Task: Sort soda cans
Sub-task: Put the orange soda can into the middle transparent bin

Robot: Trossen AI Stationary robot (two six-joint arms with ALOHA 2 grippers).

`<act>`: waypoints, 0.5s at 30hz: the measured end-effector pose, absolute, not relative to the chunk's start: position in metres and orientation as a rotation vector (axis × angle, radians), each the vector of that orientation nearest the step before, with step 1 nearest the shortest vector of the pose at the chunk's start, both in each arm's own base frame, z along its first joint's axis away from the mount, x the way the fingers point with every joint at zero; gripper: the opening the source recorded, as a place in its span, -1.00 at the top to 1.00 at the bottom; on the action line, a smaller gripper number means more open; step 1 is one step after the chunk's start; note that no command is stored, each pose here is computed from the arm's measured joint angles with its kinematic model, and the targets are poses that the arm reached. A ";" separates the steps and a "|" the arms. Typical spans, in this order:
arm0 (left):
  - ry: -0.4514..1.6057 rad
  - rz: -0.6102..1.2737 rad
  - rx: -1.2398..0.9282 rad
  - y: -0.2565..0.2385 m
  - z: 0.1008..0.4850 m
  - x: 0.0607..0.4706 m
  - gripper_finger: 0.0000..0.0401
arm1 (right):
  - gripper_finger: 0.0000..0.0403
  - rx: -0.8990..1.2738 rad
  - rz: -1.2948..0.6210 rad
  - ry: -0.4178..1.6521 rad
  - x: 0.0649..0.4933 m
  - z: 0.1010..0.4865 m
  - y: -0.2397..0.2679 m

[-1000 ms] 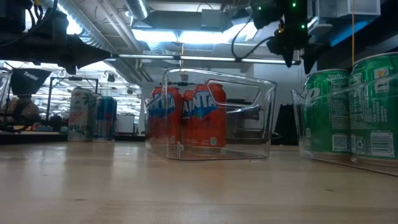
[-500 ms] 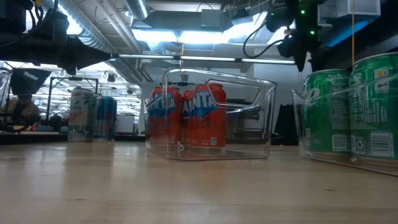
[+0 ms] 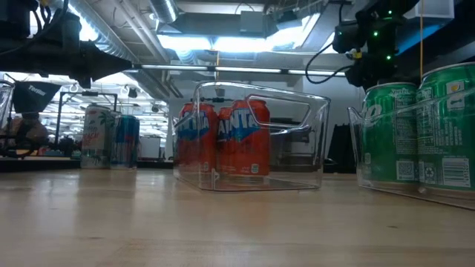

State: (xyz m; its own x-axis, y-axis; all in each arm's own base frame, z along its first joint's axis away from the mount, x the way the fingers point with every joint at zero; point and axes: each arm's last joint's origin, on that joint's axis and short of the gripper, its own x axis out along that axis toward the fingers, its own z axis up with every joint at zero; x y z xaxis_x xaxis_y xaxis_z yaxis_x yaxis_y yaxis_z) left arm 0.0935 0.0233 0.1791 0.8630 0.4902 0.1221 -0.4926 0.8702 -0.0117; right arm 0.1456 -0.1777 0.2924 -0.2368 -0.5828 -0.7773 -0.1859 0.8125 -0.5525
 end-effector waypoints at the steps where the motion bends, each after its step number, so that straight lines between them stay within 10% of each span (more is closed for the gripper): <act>1: -0.122 0.515 0.020 0.023 0.179 0.094 1.00 | -0.88 -0.589 -0.430 1.804 0.146 0.292 -0.178; 15: -0.116 0.516 0.026 0.023 0.178 0.094 1.00 | -0.97 -0.430 -0.566 1.598 0.141 0.293 -0.200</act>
State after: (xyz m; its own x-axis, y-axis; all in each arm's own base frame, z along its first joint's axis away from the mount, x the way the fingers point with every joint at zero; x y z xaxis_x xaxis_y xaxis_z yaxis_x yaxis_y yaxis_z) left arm 0.0936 0.0234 0.1785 0.8635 0.4905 0.1170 -0.4935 0.8697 -0.0041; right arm 0.1408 -0.1997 0.2931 -0.1057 -0.5830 -0.8056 0.0543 0.8055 -0.5900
